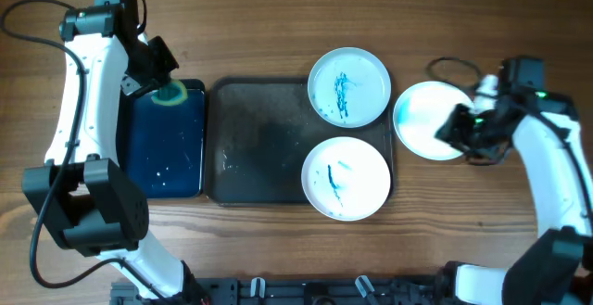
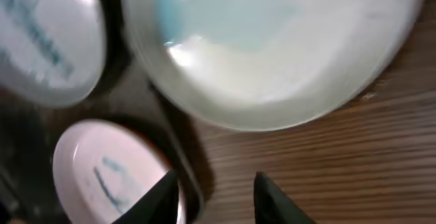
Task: Clean dirty plates on tray and stack at the side
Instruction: 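Set the plate down on the table right of the tray, release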
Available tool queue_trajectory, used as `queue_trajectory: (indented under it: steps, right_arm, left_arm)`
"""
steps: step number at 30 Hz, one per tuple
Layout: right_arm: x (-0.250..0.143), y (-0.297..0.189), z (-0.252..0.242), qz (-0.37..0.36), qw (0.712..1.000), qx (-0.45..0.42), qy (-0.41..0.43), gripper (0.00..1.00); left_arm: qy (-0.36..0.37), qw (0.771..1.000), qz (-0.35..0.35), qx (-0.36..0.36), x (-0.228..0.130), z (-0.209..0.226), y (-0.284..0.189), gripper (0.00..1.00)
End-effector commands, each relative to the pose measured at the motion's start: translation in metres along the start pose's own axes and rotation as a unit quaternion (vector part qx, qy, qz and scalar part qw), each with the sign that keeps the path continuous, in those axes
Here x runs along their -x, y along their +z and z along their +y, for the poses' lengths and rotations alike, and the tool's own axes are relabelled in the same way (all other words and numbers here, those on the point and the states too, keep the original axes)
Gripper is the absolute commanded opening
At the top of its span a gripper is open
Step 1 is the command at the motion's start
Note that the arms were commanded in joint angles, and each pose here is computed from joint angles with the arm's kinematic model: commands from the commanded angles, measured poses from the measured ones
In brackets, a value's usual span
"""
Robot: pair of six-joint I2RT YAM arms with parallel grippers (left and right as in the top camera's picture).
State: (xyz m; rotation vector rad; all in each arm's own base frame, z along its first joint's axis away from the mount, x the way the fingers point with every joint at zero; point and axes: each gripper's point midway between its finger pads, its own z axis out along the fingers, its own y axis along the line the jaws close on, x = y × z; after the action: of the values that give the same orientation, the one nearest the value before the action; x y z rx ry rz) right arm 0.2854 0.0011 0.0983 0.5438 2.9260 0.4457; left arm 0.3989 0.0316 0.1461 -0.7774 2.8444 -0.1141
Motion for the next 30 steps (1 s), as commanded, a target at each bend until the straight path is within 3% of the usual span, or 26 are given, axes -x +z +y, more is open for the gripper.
queue_trajectory:
  steps: [1,13,24,30]
  right_arm:
    - [-0.023,0.009,0.045,0.03,0.993,0.027,-0.114,0.38]
    - [-0.086,0.073,0.049,0.125,0.973,-0.015,-0.194,0.37]
    - [-0.097,0.098,0.048,0.116,0.971,0.026,-0.207,0.36]
    - [-0.097,0.099,0.058,0.112,0.973,0.043,-0.195,0.15]
  left_arm:
    - [0.004,1.0,-0.007,-0.011,0.001,-0.006,-0.007,0.04]
    - [0.009,1.0,-0.004,-0.011,-0.003,-0.01,-0.007,0.04]
    - [0.009,1.0,-0.005,-0.011,-0.002,-0.01,-0.007,0.04]
    - [0.009,1.0,-0.006,-0.012,-0.002,-0.01,-0.007,0.04]
